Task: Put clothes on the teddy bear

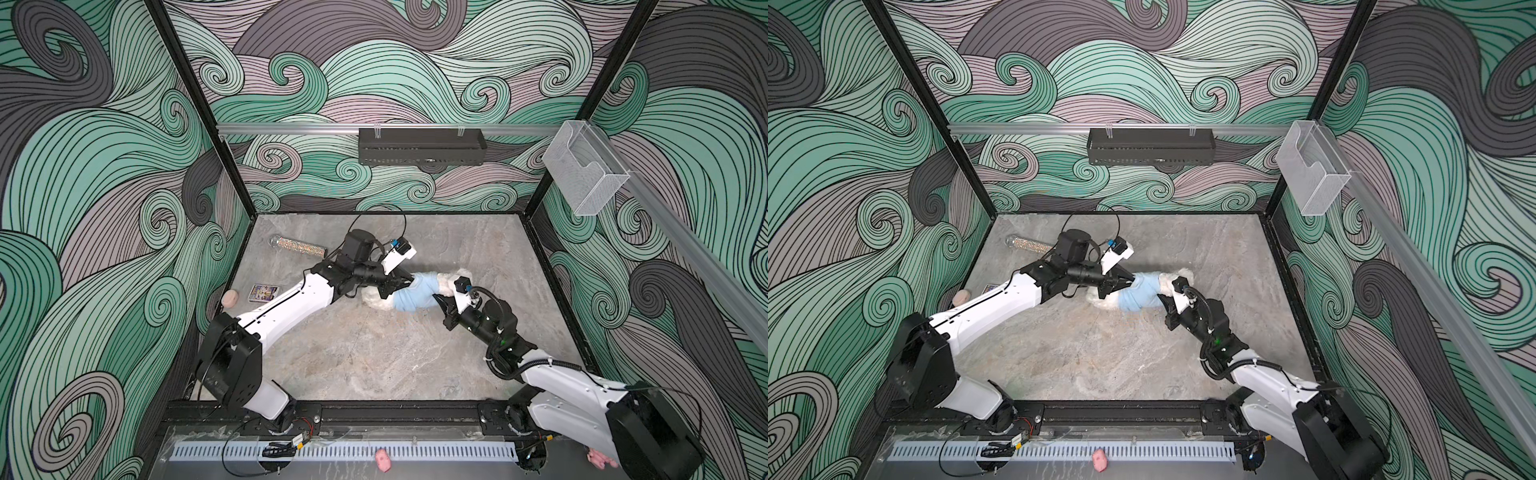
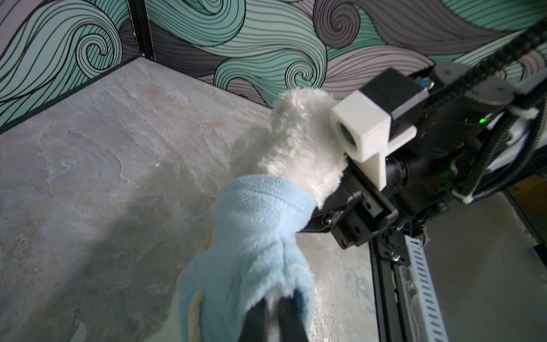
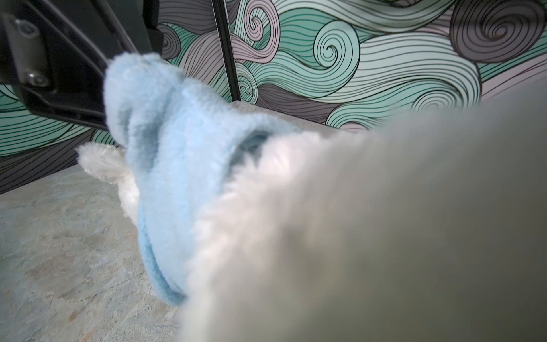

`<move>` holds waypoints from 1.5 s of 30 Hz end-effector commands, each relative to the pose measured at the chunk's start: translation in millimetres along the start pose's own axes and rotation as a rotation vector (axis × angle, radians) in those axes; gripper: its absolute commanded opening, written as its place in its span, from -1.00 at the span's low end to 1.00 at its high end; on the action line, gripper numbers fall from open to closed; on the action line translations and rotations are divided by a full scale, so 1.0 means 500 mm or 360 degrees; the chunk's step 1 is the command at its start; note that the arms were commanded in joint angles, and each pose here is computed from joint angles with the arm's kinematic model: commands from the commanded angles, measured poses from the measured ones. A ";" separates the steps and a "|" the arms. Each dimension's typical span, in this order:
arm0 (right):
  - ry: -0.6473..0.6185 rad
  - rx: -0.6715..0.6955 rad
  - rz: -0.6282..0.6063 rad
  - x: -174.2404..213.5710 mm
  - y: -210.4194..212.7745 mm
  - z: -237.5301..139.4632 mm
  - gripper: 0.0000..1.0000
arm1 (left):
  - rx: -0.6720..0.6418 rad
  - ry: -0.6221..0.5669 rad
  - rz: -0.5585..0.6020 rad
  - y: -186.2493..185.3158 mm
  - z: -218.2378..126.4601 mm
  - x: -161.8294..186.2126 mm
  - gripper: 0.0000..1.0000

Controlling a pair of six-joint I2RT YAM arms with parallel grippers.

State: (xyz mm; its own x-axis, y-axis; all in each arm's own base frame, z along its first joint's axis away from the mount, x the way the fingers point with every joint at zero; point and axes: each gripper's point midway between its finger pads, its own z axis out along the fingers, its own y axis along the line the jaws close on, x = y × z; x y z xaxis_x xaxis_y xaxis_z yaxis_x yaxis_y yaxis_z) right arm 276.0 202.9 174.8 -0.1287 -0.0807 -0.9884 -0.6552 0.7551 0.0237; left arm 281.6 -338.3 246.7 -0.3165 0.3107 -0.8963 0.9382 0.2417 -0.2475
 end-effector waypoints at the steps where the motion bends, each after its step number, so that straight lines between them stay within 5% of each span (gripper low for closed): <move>1: 0.0108 0.0159 0.0013 0.049 -0.035 -0.013 -1.00 | 0.0108 -0.0269 -0.0045 -0.033 -0.024 -0.095 -1.00; 9: 0.0188 0.0398 -0.0009 0.065 -0.085 -0.031 -1.00 | 0.0085 -0.0166 -0.0113 -0.032 -0.032 -0.046 -1.00; 21: 0.0323 0.0328 0.0281 0.107 -0.075 0.012 -1.00 | 0.0047 -0.0476 -0.0377 0.006 -0.069 -0.059 -1.00; 26: 0.0367 0.0216 0.0361 0.110 -0.051 0.030 -1.00 | -0.0174 0.0017 -0.0108 0.019 -0.027 0.059 -1.00; 29: 0.0389 0.0112 0.0303 0.103 -0.031 0.037 -0.56 | -0.0344 0.0379 -0.0003 0.049 -0.008 0.147 -1.00; 34: 0.0396 0.0160 0.0102 0.061 -0.044 0.017 0.05 | -0.0431 0.0505 0.0129 0.078 -0.010 0.167 -1.00; 38: 0.0345 0.0159 -0.0041 0.012 -0.044 -0.001 0.30 | -0.0366 0.0480 0.0267 0.068 -0.007 0.148 -1.00; 45: 0.0215 -0.0372 -0.0286 -0.044 0.065 0.013 0.53 | -0.0251 0.0510 0.0428 0.046 -0.013 0.138 -1.00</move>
State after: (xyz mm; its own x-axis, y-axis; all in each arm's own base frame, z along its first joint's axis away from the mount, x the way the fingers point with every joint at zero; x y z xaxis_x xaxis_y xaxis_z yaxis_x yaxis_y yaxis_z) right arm 278.7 211.4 195.5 -0.1672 -0.2322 -0.9582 -0.7112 0.7015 -0.0459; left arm 284.1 -302.2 166.4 -0.2055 0.6314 -0.7477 0.9464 0.3227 0.0123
